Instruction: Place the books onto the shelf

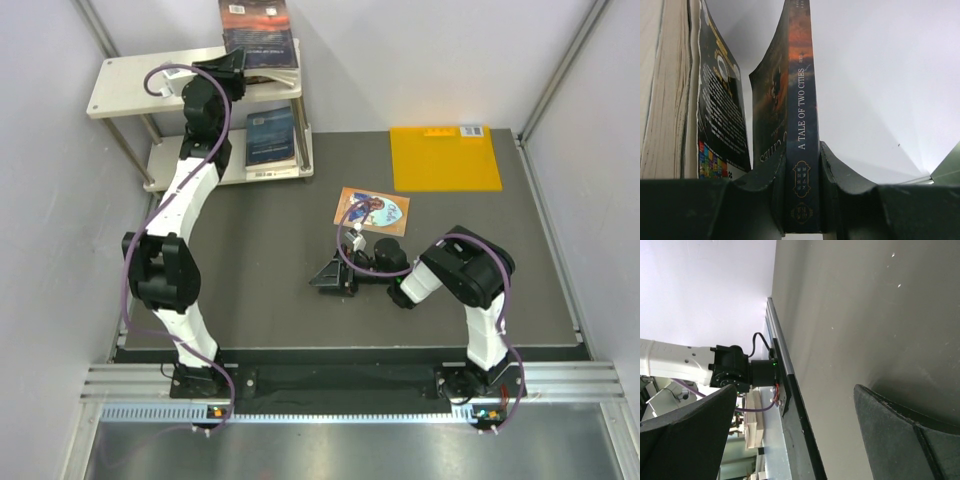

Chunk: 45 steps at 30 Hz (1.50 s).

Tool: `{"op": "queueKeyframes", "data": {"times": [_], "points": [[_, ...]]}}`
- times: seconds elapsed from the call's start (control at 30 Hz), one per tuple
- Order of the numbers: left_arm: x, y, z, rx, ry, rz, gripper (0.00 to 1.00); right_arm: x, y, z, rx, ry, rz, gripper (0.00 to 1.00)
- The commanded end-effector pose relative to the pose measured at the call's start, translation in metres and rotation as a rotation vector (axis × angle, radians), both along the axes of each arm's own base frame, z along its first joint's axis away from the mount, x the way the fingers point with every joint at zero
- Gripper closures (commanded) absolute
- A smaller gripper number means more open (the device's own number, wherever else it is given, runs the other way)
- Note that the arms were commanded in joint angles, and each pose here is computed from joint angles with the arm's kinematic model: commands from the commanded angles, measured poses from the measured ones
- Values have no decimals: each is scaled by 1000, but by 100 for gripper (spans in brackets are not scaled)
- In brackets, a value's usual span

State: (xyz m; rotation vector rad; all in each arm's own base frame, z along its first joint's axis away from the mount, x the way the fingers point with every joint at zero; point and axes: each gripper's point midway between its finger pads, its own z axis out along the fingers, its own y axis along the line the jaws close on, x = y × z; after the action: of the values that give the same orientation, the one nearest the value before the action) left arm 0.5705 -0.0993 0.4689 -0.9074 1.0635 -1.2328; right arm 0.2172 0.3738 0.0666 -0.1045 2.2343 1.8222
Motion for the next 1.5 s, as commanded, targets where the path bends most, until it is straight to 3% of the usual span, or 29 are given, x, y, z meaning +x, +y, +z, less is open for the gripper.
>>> {"op": "queueKeyframes", "data": {"times": [0.0,0.4,0.57,0.8,0.9,0.93,1.03,1.07,1.47], "points": [[-36,21,94,-64,-266,71,100,2,5,10,41,-50,19,0],[-39,30,88,-74,-257,117,100,0,6,9,49,-41,26,0],[-30,25,94,-120,-259,11,100,0,6,9,52,-37,28,0],[-24,31,97,-145,-228,-14,100,-1,7,8,56,-35,30,0],[-20,35,91,-175,-201,-27,86,0,7,9,60,-35,30,0],[-17,35,86,-176,-184,-26,68,0,7,8,59,-34,30,0],[-14,36,80,-183,-158,-41,41,0,7,9,62,-33,31,0],[-12,37,77,-196,-150,-46,2,0,7,9,62,-33,31,0],[-24,50,96,-246,-181,-31,1,-1,6,9,72,-25,32,0]]}}
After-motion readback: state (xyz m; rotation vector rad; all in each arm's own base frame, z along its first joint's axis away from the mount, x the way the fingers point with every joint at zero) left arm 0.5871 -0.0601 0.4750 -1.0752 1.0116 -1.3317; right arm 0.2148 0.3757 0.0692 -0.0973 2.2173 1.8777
